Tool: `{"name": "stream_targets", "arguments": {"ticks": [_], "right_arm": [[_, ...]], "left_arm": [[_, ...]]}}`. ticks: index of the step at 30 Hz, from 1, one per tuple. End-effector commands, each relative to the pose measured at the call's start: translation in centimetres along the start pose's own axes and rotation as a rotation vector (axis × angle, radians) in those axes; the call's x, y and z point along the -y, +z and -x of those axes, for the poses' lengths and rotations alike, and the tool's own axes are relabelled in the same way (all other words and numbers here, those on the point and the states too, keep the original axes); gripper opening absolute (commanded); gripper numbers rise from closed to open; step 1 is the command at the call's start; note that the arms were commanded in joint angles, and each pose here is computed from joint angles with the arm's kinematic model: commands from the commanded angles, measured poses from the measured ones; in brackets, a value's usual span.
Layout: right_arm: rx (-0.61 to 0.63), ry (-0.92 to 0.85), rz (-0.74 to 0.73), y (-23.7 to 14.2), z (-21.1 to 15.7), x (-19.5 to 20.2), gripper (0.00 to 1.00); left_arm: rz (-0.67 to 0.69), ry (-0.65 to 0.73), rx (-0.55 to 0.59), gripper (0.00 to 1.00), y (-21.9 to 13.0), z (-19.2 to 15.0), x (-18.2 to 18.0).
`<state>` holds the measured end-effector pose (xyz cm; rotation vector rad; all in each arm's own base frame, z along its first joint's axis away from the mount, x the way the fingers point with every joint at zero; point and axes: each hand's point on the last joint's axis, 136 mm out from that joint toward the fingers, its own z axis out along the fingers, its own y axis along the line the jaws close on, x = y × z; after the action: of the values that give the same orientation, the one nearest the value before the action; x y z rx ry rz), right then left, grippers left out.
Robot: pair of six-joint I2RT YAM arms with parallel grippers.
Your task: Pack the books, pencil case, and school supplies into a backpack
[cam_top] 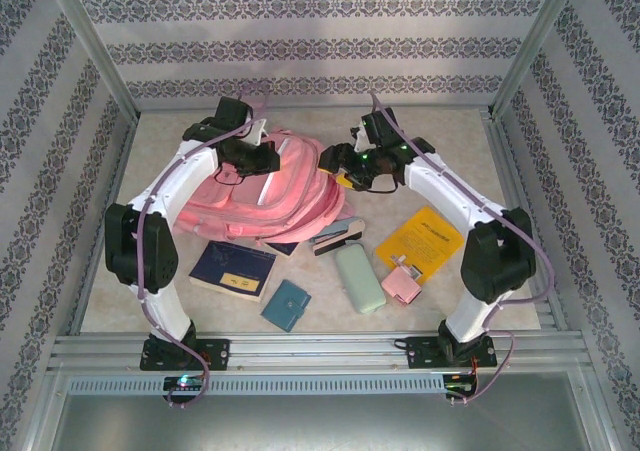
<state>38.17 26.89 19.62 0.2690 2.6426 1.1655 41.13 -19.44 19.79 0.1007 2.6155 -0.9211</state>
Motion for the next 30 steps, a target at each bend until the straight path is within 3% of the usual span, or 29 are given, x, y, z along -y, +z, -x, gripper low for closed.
{"name": "stream_targets", "arguments": {"ticks": [1, 9, 15, 20, 23, 25, 30], "right_arm": [[-0.006, 0.044, 0.021, 1.1, 1.0, -0.4, 0.68], [-0.05, 0.115, 0.168, 4.3, 1.6, -1.3, 0.6], [-0.042, 0.189, 0.344, 5.4, 2.8, -3.0, 0.47], [-0.018, 0.213, 0.507, 4.1, 3.6, -5.0, 0.27], [0.0, 0.2, 0.587, 2.9, 3.7, -6.5, 0.16], [0.004, 0.183, 0.617, 2.2, 3.6, -7.5, 0.12], [0.012, 0.163, 0.647, 1.2, 3.5, -8.6, 0.02]], "left_arm": [[-0.1, 0.053, 0.054, 0.0, -3.3, 1.1, 3.4], [-0.182, 0.013, 0.019, 0.0, -2.9, 0.4, 4.1], [-0.236, -0.031, 0.023, 0.0, -3.0, 0.1, 4.8], [-0.207, -0.075, 0.046, 0.01, -3.7, 0.4, 3.8], [-0.094, -0.114, 0.056, 0.29, -4.0, 0.1, 1.7], [-0.037, -0.12, 0.057, 0.43, -4.5, -0.2, 1.1], [0.035, -0.05, 0.085, 0.56, -6.1, -0.8, 2.9]]}}
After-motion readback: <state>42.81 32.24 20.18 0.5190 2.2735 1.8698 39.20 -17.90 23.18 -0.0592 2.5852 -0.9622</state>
